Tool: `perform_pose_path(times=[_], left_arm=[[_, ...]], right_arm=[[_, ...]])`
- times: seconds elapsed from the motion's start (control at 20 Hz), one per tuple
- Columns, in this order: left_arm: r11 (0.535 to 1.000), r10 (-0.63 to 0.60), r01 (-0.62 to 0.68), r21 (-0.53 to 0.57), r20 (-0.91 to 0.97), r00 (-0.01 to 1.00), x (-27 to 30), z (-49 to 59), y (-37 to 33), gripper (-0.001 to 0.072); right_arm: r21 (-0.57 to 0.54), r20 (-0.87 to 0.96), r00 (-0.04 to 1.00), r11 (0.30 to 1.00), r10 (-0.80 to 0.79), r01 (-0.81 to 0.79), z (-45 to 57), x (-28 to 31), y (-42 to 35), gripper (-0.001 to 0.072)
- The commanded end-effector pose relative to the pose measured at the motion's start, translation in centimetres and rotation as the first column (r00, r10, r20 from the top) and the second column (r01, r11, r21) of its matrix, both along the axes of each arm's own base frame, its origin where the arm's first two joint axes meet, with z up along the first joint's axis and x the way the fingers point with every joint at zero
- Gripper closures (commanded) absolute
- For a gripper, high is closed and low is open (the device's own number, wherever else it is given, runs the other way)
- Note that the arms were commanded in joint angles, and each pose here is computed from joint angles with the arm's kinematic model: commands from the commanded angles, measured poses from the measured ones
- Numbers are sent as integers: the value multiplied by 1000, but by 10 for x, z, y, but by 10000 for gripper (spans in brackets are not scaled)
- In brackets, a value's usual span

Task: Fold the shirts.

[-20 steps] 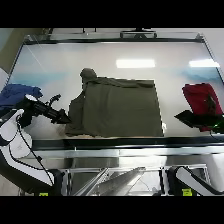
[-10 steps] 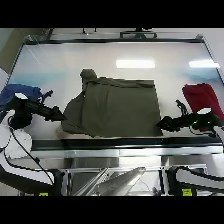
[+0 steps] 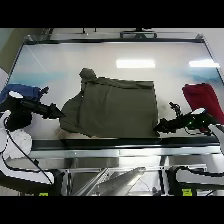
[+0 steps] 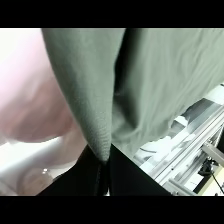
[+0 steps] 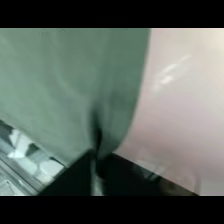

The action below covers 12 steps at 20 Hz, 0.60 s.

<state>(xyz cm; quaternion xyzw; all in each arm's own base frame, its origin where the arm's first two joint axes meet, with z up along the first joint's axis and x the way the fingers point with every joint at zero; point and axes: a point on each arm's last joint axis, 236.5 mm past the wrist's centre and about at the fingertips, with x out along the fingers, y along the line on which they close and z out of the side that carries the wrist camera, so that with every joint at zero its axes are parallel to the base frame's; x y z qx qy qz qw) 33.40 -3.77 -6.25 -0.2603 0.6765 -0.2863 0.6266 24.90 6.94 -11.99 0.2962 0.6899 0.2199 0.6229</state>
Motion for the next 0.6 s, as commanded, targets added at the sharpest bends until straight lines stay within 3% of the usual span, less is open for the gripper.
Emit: perform_pose_path(times=[0.0, 0.2, 0.3, 0.35, 0.45, 0.55], left_arm=[[1000, 6, -6, -10, 5, 1000, 2, 2, -2, 703], [1000, 5, -5, -9, 38, 999, 3, 15, -3, 703], [996, 23, -8, -88, 166, 986, 14, 59, -17, 692], [984, 46, 4, -181, 273, 961, 21, 99, -30, 685], [927, 138, 68, -370, 502, 854, 25, 197, -49, 685], [852, 225, 187, -489, 664, 713, 5, 302, -55, 685]], right_arm=[[27, -1, 1000, 999, 29, -29, 5, -2, 11, 692], [48, 40, 999, 998, 34, -36, 19, 7, 20, 694], [91, 170, 985, 996, -10, -6, 65, 34, 20, 694], [132, 277, 960, 991, -31, -7, 108, 50, 20, 694], [133, 521, 851, 991, -67, -3, 201, 74, 10, 694], [69, 784, 614, 996, -90, 57, 320, 82, -10, 694]])
